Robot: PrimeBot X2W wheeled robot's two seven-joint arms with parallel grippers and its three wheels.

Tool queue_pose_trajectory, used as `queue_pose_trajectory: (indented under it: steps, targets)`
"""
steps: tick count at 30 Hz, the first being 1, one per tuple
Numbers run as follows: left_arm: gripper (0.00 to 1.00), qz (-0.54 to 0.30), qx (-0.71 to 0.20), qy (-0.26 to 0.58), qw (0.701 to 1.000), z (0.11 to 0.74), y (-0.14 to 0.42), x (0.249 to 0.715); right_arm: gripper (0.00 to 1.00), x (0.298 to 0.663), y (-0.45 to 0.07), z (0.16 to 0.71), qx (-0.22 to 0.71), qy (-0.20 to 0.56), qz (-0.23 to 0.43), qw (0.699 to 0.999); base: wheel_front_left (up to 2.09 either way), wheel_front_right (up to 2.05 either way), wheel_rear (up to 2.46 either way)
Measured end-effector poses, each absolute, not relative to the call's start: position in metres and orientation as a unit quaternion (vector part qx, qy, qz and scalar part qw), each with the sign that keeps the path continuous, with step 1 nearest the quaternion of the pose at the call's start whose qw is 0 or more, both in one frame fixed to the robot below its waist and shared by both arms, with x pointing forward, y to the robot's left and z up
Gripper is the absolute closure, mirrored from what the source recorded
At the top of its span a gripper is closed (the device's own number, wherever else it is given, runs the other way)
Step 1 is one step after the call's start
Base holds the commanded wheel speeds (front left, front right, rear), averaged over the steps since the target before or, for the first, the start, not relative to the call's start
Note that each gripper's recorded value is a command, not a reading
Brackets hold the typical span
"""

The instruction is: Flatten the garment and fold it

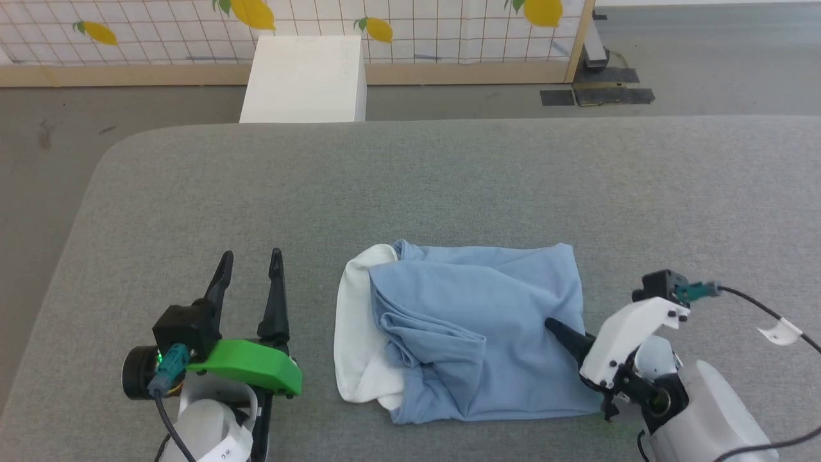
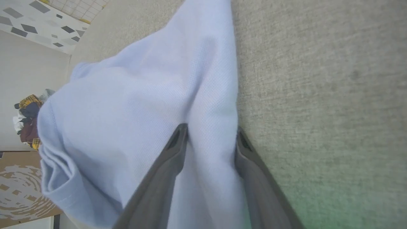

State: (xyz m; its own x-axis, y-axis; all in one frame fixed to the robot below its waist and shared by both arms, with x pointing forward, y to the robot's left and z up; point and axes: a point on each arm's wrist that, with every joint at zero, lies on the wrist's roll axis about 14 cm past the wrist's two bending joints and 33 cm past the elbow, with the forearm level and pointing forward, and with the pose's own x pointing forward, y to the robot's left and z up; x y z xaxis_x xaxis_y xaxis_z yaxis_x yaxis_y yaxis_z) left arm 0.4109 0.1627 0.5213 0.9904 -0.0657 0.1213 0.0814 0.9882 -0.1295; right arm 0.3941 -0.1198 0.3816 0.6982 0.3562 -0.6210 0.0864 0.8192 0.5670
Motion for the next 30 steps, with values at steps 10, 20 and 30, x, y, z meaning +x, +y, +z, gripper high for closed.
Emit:
queue_pose_trajectory:
  steps: [10, 20, 30]
  targets:
    - [0.00, -0.050, -0.072, -0.066, 0.994, 0.525, 0.150, 0.424, 1.00, 0.403, -0.122, 0.397, 0.127, 0.396, 0.123, 0.901, 0.00, 0.00, 0.00]
    - [0.00, -0.128, -0.078, -0.086, 0.985, 0.534, 0.089, 0.458, 1.00, 0.431, -0.242, 0.458, -0.181, 0.316, 0.053, 0.930, 0.00, 0.00, 0.00]
    - [0.00, -0.216, -0.085, -0.083, 0.969, 0.520, 0.020, 0.493, 1.00, 0.414, -0.388, 0.485, -0.248, 0.321, -0.116, 0.907, 0.00, 0.00, 0.00]
